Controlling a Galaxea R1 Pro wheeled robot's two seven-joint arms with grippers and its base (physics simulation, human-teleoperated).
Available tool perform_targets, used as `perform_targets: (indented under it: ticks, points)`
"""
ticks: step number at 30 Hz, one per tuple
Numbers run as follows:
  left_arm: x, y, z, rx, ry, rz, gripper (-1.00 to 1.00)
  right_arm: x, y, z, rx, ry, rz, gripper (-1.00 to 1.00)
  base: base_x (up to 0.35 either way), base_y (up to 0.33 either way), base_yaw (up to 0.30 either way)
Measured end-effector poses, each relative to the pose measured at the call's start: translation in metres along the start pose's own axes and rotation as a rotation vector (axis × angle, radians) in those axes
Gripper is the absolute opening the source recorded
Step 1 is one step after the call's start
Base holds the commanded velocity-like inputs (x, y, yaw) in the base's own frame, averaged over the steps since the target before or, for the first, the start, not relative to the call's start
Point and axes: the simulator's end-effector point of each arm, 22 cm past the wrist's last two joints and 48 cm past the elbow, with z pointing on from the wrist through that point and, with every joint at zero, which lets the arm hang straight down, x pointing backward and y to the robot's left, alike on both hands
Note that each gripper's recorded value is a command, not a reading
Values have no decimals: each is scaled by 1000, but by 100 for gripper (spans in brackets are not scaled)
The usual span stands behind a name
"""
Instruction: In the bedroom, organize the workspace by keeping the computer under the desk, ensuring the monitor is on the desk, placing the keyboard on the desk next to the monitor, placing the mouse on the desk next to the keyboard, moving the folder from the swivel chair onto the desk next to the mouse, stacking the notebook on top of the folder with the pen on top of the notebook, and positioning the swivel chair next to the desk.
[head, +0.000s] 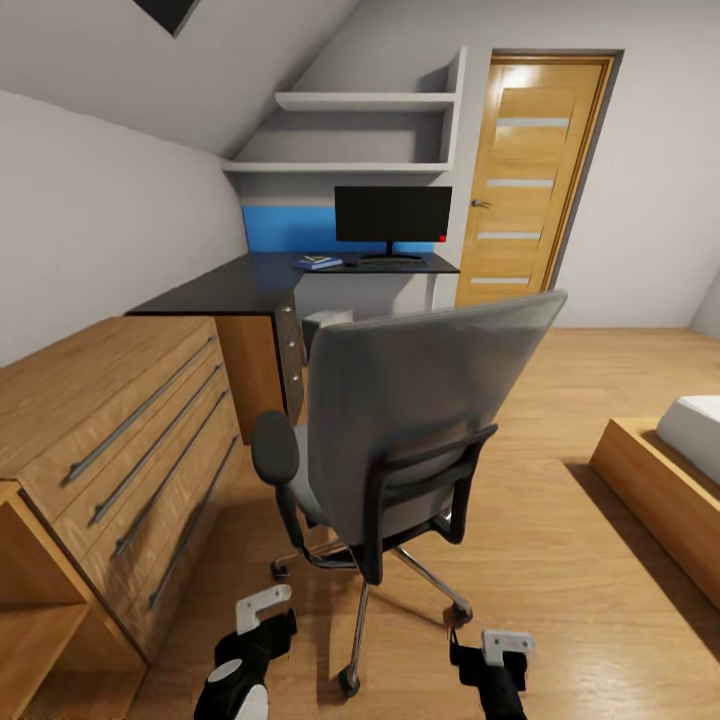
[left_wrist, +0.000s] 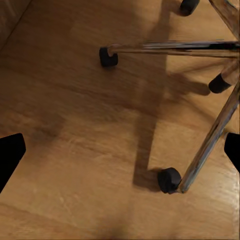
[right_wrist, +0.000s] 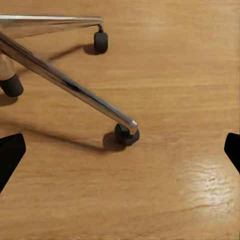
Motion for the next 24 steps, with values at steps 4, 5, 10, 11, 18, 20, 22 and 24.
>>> perform_targets:
  ticks: [4,5,10,11,18,20,22,24]
  points:
    - [-20,-8,-10,31,-17,1,100,-4,13,5,-43,127,72,100,0,0,0]
    - [-22,-7,-10,30,-18,2,100,-4,15,5,-53,134,81,100,0,0,0]
    - [-21,5,-6,13,-15,20,100,-8,21,5,-78,142,108,100,0,0,0]
    - [-21,8,-5,8,-15,25,100,-9,21,5,-79,137,111,100,0,0,0]
    - [-20,32,1,-24,-13,57,100,-25,12,8,-72,64,123,100,0,0,0]
    - [-20,32,2,-25,-12,60,100,-25,10,8,-70,58,123,100,0,0,0]
    - [-18,32,2,-25,-10,62,100,-25,8,8,-68,55,123,100,0,0,0]
    - [-15,33,3,-26,-3,66,100,-25,8,8,-68,53,122,100,0,0,0]
